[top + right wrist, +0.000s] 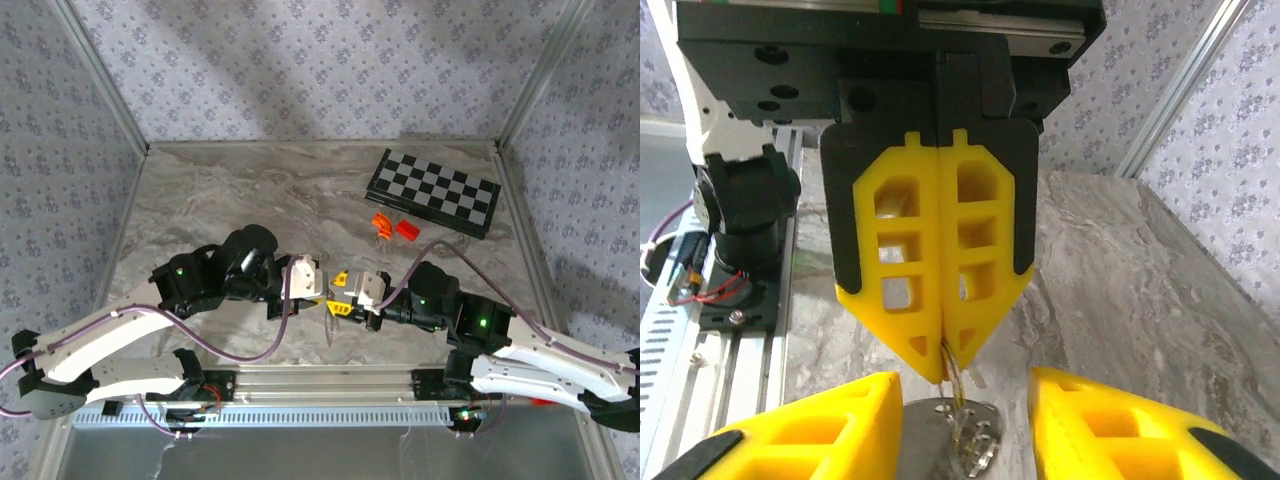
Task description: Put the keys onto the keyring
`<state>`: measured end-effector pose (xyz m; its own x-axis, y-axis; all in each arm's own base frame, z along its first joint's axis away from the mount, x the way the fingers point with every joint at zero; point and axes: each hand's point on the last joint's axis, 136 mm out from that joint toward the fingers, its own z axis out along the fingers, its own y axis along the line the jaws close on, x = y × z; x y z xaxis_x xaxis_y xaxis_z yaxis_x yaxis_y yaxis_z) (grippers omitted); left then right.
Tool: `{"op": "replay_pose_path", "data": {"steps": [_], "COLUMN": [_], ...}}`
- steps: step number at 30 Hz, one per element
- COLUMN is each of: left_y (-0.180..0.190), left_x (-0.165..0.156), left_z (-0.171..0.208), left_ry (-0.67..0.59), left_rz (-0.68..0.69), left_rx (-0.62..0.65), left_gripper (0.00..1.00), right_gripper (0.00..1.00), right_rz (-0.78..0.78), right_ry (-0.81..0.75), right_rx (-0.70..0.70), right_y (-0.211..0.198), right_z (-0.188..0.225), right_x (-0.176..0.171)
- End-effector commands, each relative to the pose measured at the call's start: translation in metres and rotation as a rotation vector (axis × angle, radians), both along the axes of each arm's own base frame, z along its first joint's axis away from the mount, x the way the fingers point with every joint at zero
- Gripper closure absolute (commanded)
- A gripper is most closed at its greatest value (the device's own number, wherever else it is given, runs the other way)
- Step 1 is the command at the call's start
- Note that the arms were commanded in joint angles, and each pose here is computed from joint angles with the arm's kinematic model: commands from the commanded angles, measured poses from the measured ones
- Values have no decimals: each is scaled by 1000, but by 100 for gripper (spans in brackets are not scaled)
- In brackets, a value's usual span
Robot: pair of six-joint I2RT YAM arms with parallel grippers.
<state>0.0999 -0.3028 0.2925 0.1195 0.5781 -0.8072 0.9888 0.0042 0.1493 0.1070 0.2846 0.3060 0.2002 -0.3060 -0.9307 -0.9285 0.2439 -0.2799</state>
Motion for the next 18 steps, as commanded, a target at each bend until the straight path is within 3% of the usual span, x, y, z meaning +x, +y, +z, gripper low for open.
{"op": "replay_pose_path", "data": {"steps": [1,4,12,18], "left_y": [1,0,-1,-1], "left_x": [-4,-6,-7,-7], "left_z": [14,14,14,12], "left_ry": [-23,-19,-20,-21], "left_rz": [-24,-33,-36,-33], "left_rx": [-12,-12,-18,-18], "left_gripper": [100,100,100,100], "right_gripper": [67,72,73,91], "right_rz": [-22,-22,-11,13], "right_ry": [-26,-26,-26,-16], "right_rx": [-12,-20,-21,-44], "right_y": [-2,-1,5,11], "right_z": [7,4,4,0], "right_x": [3,3,3,0]}}
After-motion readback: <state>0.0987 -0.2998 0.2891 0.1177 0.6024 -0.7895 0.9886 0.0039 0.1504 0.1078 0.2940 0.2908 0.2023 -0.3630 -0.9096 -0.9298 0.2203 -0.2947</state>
